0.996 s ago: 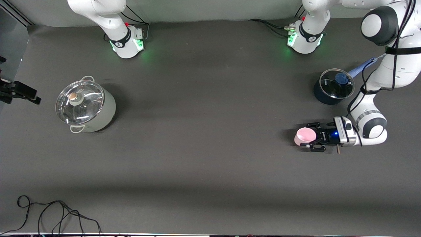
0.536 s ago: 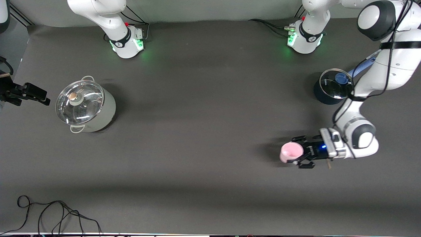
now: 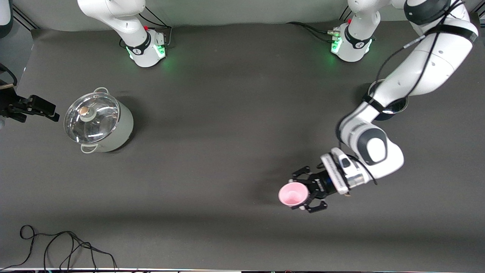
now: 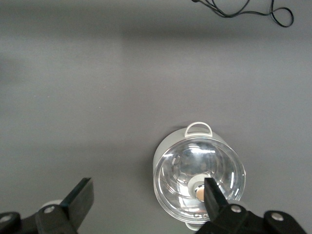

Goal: Transfer pink cup from left to right arm
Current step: 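Carry the pink cup with the left gripper toward the white pot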

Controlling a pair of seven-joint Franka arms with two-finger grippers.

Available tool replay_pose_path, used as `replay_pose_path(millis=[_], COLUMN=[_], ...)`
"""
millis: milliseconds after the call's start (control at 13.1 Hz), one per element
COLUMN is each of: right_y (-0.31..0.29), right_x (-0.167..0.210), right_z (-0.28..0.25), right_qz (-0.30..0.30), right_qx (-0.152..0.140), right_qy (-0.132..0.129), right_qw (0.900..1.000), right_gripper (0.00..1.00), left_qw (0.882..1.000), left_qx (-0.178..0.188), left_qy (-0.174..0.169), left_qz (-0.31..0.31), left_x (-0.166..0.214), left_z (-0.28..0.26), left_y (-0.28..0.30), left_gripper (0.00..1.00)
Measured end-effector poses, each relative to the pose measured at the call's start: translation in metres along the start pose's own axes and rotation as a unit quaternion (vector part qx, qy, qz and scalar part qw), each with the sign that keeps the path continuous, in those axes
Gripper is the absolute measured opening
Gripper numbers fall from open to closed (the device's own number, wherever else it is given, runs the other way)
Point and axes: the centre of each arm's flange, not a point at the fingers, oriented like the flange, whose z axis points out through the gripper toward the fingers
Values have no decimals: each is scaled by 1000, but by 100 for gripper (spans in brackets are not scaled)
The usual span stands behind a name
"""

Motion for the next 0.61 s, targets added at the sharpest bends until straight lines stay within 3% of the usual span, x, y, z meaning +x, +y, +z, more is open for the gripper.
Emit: replay_pose_path(millis=[306,613], right_y=[-40,-30], right_x=[0,1], right_z=[-8,-6], right_qz=[21,73], right_qx=[3,21], right_qy=[8,5], right_qw=[1000,997], right_gripper=[100,100], left_qw=[997,996], left_qx=[58,67], left_qy=[-26,-24], left_qz=[-34,-52], left_x=[99,163], left_z=[54,101], left_y=[60,123], left_gripper=[69,69])
